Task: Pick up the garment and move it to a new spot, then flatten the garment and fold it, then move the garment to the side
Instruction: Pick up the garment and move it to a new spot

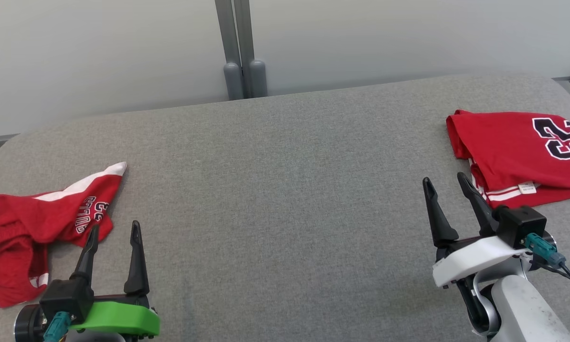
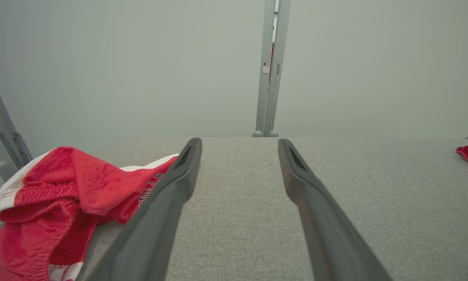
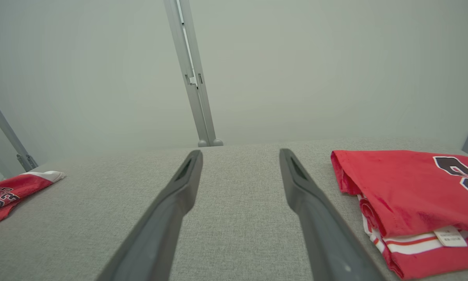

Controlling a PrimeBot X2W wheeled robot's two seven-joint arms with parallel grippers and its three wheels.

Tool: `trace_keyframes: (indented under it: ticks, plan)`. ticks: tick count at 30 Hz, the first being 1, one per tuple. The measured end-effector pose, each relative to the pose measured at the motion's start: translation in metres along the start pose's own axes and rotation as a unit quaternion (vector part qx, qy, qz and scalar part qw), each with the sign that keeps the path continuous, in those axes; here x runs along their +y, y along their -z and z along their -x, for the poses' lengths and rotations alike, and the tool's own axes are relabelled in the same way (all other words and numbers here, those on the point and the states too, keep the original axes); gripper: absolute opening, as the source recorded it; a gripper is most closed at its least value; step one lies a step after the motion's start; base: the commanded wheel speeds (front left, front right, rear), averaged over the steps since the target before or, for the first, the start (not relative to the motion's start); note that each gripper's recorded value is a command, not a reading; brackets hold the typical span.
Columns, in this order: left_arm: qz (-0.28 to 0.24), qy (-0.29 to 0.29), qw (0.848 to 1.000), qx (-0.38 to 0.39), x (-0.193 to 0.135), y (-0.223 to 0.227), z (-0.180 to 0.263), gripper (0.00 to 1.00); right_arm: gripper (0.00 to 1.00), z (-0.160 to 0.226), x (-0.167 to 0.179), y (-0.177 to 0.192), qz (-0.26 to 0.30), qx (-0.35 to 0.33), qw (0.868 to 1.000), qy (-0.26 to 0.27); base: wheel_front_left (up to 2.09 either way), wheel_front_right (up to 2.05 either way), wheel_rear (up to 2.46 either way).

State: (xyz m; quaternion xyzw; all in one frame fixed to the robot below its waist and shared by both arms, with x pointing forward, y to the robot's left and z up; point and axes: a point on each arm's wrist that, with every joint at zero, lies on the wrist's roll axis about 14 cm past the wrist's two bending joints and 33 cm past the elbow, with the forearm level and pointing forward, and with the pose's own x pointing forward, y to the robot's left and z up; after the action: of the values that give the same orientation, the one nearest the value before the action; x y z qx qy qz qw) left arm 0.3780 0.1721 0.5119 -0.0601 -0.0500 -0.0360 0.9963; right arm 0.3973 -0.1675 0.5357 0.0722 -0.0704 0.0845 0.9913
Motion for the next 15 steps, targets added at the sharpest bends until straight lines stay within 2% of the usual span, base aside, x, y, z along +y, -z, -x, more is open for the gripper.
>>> trace_keyframes:
  ticks: [15]
  plan:
    - [-0.001,0.002,1.000,0.004,0.0003,0.0026,-0.0028,1.00,1.00,-0.0037,-0.0040,0.0101,0.001,0.014,1.000,0.008,0.00,0.00,0.00]
